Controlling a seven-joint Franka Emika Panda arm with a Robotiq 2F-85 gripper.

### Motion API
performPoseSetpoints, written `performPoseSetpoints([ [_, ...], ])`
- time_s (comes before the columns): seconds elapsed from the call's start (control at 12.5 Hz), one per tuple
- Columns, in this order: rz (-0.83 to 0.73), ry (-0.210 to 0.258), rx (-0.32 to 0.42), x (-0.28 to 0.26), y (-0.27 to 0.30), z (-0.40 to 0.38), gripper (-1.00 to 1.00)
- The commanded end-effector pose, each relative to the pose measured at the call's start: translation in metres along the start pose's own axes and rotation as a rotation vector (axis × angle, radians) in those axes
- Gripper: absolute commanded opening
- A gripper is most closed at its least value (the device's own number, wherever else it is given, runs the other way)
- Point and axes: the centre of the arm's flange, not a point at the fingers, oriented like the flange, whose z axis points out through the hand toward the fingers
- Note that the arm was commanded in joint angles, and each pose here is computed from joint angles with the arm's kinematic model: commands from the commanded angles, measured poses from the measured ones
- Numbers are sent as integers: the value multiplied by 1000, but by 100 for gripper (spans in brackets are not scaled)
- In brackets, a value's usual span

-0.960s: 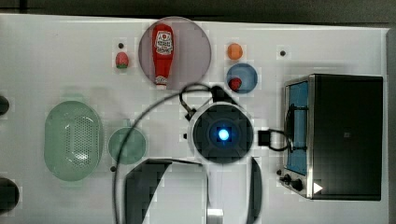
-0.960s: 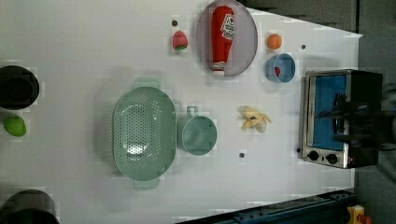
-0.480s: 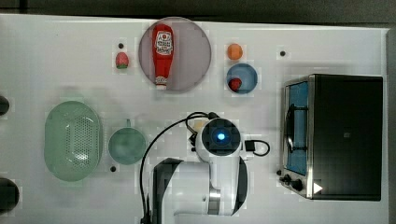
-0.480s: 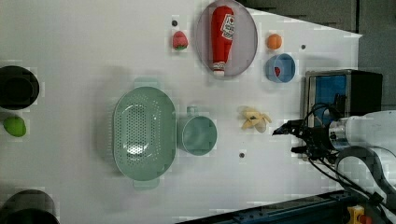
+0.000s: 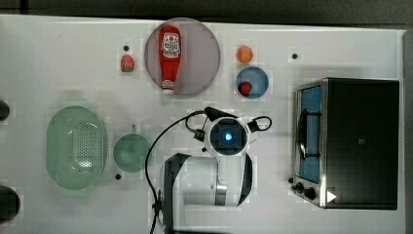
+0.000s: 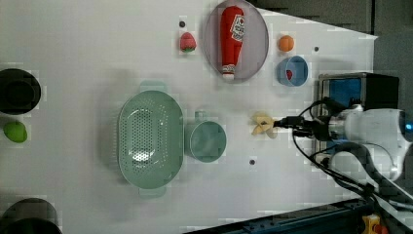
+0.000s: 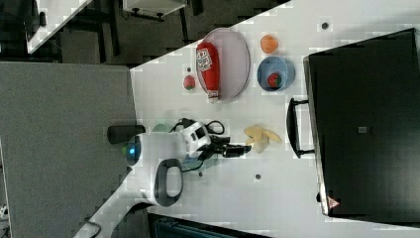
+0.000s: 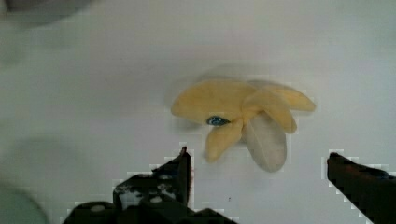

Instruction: Pick Banana and place it in mug.

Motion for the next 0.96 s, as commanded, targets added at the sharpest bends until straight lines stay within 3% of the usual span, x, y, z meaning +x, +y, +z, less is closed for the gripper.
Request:
performPoseSetpoints([
  [0.08,-75,23,1,7,13,36,100],
  [0.4,-87,50,4,7,7,75,100],
  [0.64,-90,37,4,2,2,85,93],
  [0.96,-92,43,7,2,0,85,-4],
])
